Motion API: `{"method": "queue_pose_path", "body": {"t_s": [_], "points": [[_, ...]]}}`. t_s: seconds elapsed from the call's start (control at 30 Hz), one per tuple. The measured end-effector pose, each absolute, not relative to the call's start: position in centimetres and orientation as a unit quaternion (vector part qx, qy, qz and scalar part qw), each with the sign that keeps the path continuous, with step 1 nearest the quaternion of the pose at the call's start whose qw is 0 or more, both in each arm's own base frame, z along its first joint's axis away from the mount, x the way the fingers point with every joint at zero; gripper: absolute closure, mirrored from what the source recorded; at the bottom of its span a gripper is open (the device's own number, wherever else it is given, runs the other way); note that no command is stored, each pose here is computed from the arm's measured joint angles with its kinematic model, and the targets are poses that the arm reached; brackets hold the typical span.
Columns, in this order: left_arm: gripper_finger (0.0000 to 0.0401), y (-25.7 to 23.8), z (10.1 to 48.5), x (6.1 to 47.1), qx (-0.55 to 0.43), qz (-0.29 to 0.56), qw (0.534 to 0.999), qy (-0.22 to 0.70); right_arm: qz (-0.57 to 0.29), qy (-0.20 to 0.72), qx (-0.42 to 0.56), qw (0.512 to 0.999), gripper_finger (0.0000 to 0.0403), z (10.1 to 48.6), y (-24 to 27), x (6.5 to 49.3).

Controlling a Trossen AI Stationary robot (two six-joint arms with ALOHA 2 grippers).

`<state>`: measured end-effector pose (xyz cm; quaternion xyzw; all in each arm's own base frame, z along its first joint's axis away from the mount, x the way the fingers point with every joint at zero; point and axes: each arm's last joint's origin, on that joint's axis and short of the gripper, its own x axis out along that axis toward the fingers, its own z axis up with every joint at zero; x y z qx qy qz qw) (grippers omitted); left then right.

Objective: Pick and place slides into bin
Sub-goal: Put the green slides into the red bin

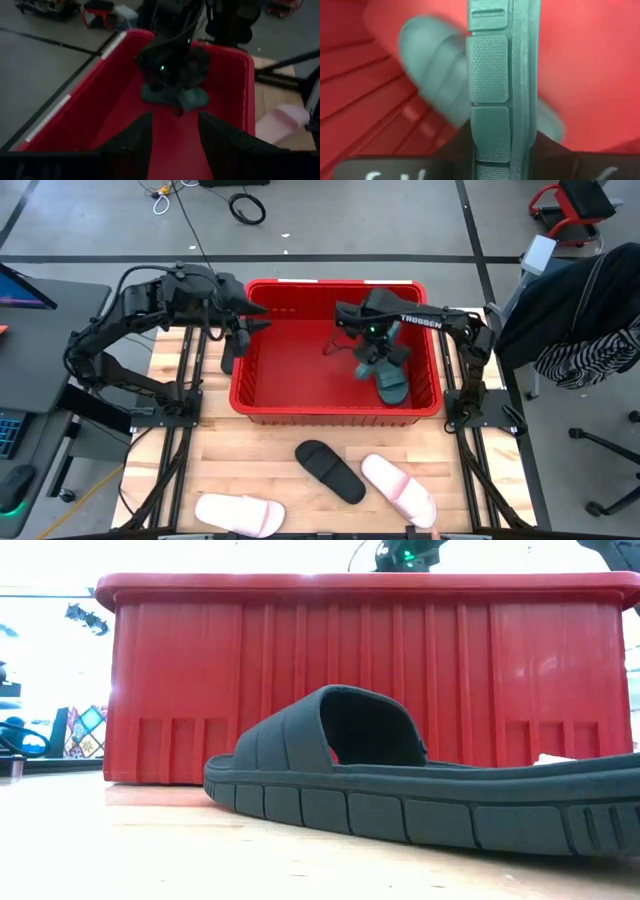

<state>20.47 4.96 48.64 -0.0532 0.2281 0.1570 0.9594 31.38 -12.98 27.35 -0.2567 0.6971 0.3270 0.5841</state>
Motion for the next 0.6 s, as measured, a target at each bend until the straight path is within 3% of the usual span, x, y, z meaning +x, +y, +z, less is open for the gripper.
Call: {"method": "queue_pose_path", "body": {"t_s": [0.33, 0.5, 0.6], "points": [[0.0244, 5.0, 48.3, 21.2, -0.022, 0.138, 0.960, 0.242, 0.370, 0.711, -0.276, 0.530, 0.0325, 25.8, -8.6, 29.4], [0.0244, 5.0, 48.3, 21.5, -0.013, 0.136, 0.962, 0.237, 0.376, 0.728, -0.262, 0.511, 0.0323, 24.4, -9.0, 28.6], [0.0243, 5.0, 48.5, 21.5, -0.013, 0.136, 0.963, 0.231, 0.359, 0.743, -0.264, 0.499, 0.0298, 23.5, -9.9, 28.1]]}}
